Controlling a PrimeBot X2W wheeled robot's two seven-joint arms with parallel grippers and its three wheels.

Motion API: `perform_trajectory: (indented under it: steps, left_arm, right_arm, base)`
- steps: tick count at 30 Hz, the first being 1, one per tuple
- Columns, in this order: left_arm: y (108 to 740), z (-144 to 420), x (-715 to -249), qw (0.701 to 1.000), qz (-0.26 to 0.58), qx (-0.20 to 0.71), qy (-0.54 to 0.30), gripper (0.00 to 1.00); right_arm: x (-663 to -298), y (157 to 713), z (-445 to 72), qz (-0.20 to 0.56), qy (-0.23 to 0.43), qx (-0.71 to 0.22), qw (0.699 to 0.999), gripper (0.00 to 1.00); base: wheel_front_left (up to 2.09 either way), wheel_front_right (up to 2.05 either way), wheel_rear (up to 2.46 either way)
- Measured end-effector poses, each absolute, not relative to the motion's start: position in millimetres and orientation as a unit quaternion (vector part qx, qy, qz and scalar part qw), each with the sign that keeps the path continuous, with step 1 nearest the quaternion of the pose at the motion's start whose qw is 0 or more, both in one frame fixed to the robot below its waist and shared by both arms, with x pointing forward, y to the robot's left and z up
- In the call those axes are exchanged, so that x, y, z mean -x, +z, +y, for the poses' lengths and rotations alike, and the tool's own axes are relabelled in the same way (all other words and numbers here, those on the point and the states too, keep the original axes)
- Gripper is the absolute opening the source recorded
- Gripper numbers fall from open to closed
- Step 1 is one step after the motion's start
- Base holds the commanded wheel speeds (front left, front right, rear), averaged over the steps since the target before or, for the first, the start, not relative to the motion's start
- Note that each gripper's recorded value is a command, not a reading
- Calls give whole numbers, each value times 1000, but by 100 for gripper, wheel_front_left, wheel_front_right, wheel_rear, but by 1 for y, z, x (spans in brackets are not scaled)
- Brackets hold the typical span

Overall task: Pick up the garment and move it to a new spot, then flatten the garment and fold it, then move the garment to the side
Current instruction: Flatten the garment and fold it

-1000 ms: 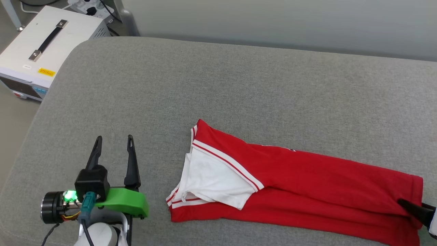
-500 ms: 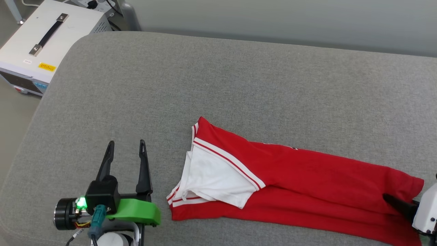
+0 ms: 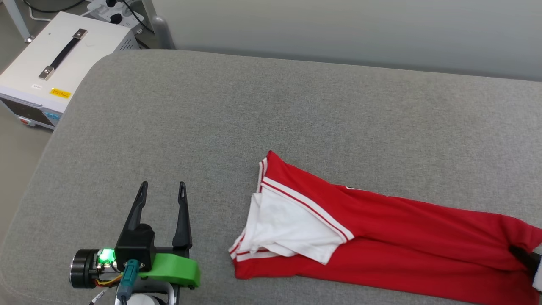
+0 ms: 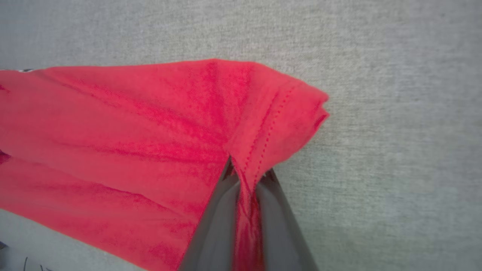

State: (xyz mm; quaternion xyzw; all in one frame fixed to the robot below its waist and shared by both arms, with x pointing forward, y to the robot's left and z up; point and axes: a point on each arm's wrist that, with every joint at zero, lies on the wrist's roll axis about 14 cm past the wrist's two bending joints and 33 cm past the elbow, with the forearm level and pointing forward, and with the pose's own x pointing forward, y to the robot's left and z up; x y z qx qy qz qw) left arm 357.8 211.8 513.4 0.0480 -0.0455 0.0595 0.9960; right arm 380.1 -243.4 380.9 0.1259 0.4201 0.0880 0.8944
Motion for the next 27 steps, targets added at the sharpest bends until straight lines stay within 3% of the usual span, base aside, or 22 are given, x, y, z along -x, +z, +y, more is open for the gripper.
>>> perform_trajectory:
  steps: [8,12,17,27]
  left_arm:
    - [512,208,-353,996,-43,-51,51,100]
    - [509,207,-350,997,-40,-51,49,100]
    - [508,206,-345,997,-38,-52,46,100]
    - [501,206,-341,997,-27,-57,45,100]
  right_arm:
    - [-379,398,-317,412,12,-83,907,0]
    - [-378,406,-327,413,5,-77,907,0]
    - [-375,418,-306,413,43,-103,904,0]
    - [-370,448,-216,402,187,-160,882,0]
  base:
    - [0,0,0]
    - [0,0,0]
    - [0,0,0]
    - [0,0,0]
